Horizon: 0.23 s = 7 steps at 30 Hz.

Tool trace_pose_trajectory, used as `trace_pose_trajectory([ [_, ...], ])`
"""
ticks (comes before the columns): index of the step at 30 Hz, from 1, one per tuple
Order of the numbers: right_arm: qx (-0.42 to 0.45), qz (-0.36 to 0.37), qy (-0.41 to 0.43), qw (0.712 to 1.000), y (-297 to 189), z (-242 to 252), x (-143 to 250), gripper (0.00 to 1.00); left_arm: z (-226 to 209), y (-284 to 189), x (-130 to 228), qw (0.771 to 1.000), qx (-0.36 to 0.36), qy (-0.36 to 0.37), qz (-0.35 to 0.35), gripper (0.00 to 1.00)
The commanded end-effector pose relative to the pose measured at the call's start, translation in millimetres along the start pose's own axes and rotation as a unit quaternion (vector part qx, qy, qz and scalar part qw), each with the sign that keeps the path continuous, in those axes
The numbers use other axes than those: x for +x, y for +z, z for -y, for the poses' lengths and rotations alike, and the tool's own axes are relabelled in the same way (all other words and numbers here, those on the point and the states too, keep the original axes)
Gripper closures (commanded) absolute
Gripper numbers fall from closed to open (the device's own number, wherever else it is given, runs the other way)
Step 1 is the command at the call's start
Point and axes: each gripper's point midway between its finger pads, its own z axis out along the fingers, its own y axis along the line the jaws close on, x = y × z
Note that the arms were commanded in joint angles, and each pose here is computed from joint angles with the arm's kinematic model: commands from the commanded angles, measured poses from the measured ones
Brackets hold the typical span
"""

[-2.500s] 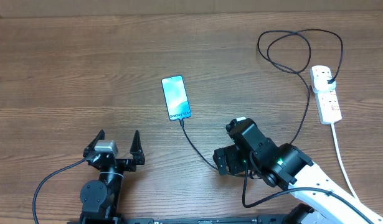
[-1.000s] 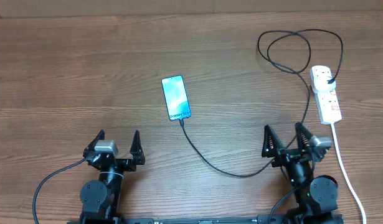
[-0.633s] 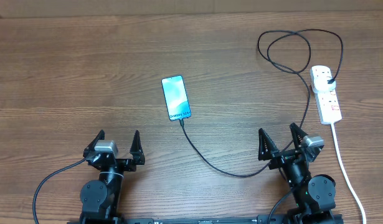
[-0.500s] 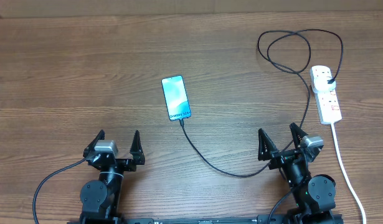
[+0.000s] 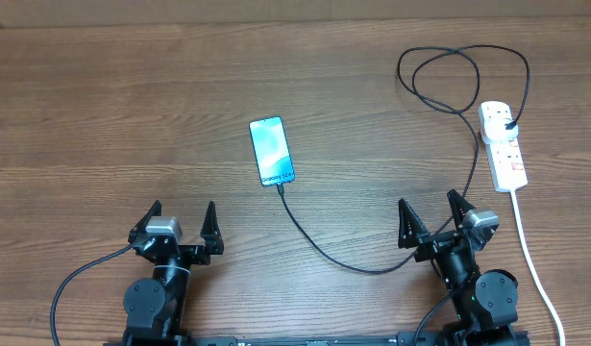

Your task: Plug charger to phone and switch on socket

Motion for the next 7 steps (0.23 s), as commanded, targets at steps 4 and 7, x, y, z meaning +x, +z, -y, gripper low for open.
trace_pose_trajectory([
  [4, -0.003, 0.003, -0.003, 1.0, 0.1, -0.3, 1.2, 0.0, 1.0, -0.3, -0.3, 1.0, 0.005, -0.002, 0.003, 0.0],
  [7, -0.003, 0.003, -0.003, 1.0, 0.1, -0.3, 1.2, 0.0, 1.0, -0.3, -0.3, 1.0, 0.005, -0.002, 0.003, 0.0],
])
